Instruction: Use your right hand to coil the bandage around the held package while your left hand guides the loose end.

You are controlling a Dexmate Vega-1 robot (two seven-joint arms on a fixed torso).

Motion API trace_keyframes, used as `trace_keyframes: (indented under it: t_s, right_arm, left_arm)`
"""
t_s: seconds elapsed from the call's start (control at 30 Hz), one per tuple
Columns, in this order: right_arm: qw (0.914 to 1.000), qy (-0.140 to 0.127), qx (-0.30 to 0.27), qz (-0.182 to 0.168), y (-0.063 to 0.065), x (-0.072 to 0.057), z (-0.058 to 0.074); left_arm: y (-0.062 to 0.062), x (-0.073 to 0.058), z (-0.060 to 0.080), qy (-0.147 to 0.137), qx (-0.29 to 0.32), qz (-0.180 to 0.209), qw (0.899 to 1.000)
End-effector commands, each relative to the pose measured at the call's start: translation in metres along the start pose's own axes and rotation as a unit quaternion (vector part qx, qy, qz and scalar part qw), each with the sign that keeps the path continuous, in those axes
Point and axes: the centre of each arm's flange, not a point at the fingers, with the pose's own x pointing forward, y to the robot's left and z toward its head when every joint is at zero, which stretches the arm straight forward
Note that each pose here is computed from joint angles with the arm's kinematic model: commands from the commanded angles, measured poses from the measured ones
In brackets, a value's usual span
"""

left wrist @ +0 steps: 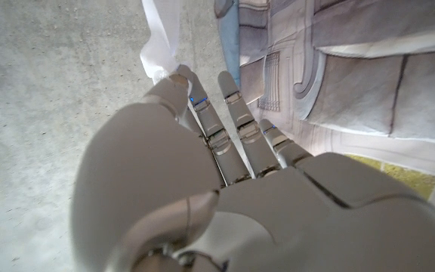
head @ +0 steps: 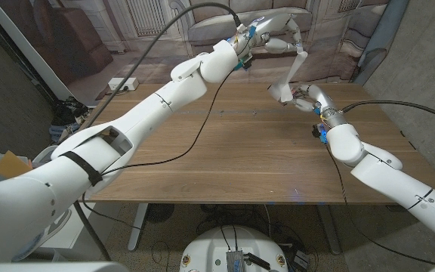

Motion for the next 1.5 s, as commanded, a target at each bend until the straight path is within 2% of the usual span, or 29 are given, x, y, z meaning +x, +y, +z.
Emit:
trace_keyframes:
  t_s: [0.03, 0.17, 0.2, 0.23, 0.27, 0.4, 0.5, 0.73, 1.0, 1.27, 1.5]
  right_arm:
    - [0.9980, -0.059, 0.009, -0.020, -0.003, -0.014, 0.021]
    - [0.9954, -0.090, 0.020, -0.027, -0.006, -0.019, 0.033]
    - [0.9938, -0.104, 0.023, -0.031, -0.008, -0.022, 0.040]
    - [0.9937, -0.105, 0.023, -0.031, -0.008, -0.022, 0.040]
    - [0.9919, -0.119, 0.028, -0.036, -0.011, -0.025, 0.047]
    - [0.9878, -0.145, 0.041, -0.042, -0.017, -0.028, 0.058]
    - [0.9857, -0.155, 0.046, -0.048, -0.021, -0.030, 0.062]
    - [0.9864, -0.144, 0.052, -0.060, -0.027, -0.026, 0.059]
    - [0.9868, -0.132, 0.071, -0.062, -0.027, -0.020, 0.051]
    - [0.9864, -0.125, 0.074, -0.076, -0.026, -0.018, 0.048]
    - [0.9853, -0.115, 0.080, -0.097, -0.030, -0.017, 0.042]
  left_arm:
    - [-0.017, 0.023, -0.035, 0.098, 0.037, -0.053, 0.993]
    - [-0.029, 0.027, -0.050, 0.124, 0.065, -0.070, 0.988]
    - [-0.033, 0.028, -0.056, 0.135, 0.067, -0.077, 0.986]
    - [-0.033, 0.028, -0.056, 0.134, 0.067, -0.077, 0.986]
    - [-0.036, 0.028, -0.062, 0.142, 0.066, -0.082, 0.984]
    - [-0.041, 0.027, -0.070, 0.148, 0.063, -0.089, 0.983]
    - [-0.044, 0.025, -0.074, 0.148, 0.059, -0.092, 0.983]
    - [-0.045, 0.021, -0.080, 0.145, 0.041, -0.092, 0.984]
    - [-0.046, 0.013, -0.079, 0.130, 0.023, -0.088, 0.987]
    - [-0.044, 0.002, -0.067, 0.099, 0.010, -0.067, 0.993]
    - [-0.042, -0.019, -0.048, 0.059, 0.008, -0.039, 0.997]
